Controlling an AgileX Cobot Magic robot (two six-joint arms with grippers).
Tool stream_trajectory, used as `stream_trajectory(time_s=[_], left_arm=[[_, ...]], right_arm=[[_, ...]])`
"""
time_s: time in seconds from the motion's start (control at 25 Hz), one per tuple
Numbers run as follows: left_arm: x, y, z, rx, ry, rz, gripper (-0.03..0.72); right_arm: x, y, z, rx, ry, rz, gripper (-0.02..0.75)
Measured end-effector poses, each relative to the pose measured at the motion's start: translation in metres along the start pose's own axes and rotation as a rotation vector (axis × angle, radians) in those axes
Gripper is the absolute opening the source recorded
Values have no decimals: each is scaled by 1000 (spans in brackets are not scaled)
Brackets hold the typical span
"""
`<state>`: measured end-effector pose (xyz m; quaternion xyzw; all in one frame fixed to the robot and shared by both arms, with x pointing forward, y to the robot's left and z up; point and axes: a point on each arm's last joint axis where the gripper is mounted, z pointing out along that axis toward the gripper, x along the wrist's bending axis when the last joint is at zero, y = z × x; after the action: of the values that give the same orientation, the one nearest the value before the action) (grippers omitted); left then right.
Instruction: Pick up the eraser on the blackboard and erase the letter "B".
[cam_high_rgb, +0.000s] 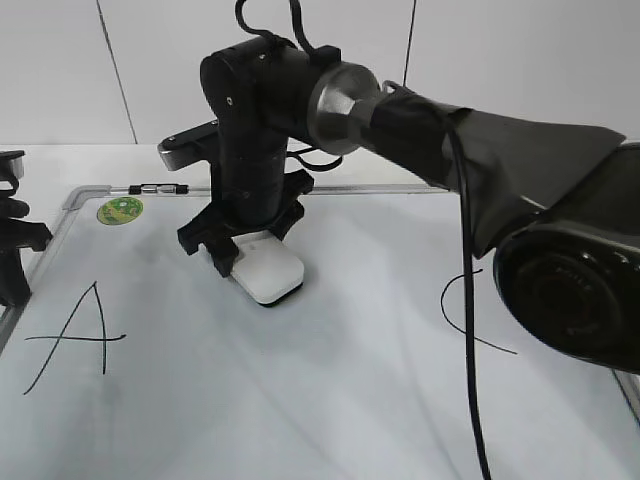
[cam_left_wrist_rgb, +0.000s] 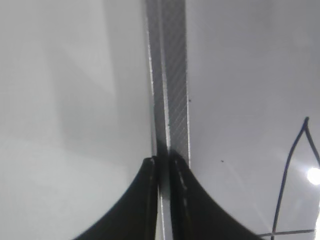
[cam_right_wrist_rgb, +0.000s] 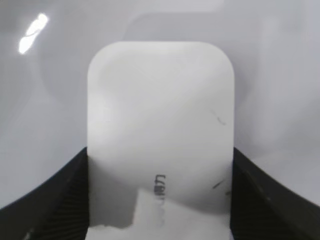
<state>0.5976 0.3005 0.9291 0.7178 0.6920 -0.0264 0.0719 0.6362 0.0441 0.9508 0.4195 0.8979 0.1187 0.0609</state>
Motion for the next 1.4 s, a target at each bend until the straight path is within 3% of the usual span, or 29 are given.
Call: stream_trajectory(time_s=[0.4,0.68,1.12,1.4], left_arm=[[0,0,0,0,0,0,19],[0,0,0,0,0,0,19],[0,0,0,0,0,0,19],[0,0,0,0,0,0,19]], right_arm=[[-8,2,-75,-113,-11,18,560],[-62,-24,-110,-91,-45,143,560],[-154,-114,-179,-58,-121,436,560],[-152,-172,-175,63,-119,501,560]])
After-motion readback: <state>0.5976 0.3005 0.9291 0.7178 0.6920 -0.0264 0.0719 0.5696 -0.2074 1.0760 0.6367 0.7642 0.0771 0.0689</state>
